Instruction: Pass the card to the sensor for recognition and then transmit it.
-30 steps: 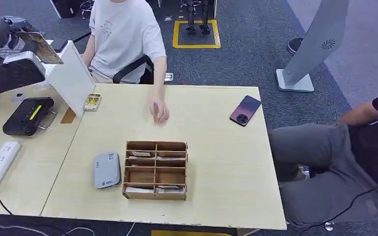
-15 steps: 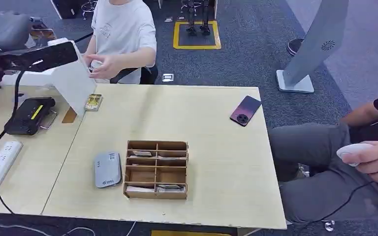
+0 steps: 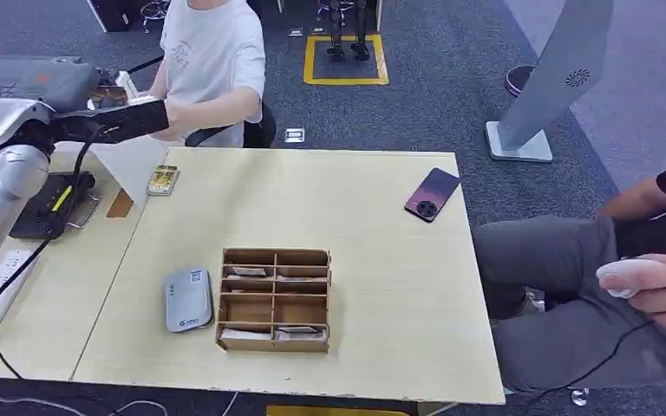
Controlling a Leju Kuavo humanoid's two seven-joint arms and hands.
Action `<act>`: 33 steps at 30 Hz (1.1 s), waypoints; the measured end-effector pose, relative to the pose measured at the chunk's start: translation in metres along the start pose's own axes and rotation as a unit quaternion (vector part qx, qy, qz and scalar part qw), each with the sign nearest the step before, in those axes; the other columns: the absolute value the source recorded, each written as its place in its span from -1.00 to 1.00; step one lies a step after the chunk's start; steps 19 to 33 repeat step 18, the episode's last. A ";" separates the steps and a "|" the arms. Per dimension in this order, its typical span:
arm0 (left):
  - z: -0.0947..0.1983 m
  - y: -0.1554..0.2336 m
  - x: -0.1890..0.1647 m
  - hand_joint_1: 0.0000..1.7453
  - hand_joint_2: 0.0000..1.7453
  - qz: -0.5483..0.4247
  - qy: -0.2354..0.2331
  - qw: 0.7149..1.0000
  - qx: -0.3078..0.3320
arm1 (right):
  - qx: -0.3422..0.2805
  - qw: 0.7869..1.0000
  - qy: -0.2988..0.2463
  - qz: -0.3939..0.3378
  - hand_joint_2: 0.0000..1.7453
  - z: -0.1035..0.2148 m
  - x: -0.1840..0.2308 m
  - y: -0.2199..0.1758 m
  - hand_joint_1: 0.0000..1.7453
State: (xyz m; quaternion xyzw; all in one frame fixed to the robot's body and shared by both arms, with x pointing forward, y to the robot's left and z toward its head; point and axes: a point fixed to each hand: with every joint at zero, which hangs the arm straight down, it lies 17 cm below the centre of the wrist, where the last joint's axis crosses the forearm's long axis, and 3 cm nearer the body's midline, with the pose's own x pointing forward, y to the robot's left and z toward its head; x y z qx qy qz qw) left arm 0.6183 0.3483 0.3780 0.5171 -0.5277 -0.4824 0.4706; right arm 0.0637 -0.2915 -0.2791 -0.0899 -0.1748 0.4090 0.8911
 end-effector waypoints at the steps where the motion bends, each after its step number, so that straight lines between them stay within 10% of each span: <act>1: 0.000 -0.001 0.000 1.00 1.00 0.000 0.000 1.000 -0.001 | 0.000 1.000 0.000 0.001 1.00 0.000 0.000 0.000 -1.00; 4: 0.000 -0.004 0.002 1.00 1.00 0.000 -0.001 1.000 -0.005 | 0.002 1.000 0.000 0.002 1.00 0.000 0.000 0.001 -1.00; 5: 0.000 -0.006 0.002 -0.24 1.00 0.000 -0.001 1.000 -0.007 | 0.002 1.000 0.000 0.003 1.00 0.000 -0.001 0.001 -1.00; 6: 0.000 -0.007 0.002 -1.00 1.00 -0.001 -0.002 1.000 -0.008 | 0.003 1.000 -0.001 0.004 1.00 0.000 0.000 0.001 -1.00; 33: 0.029 -0.027 -0.009 -1.00 1.00 0.068 -0.025 0.995 0.071 | 0.006 1.000 0.005 0.008 1.00 0.001 -0.003 0.003 -1.00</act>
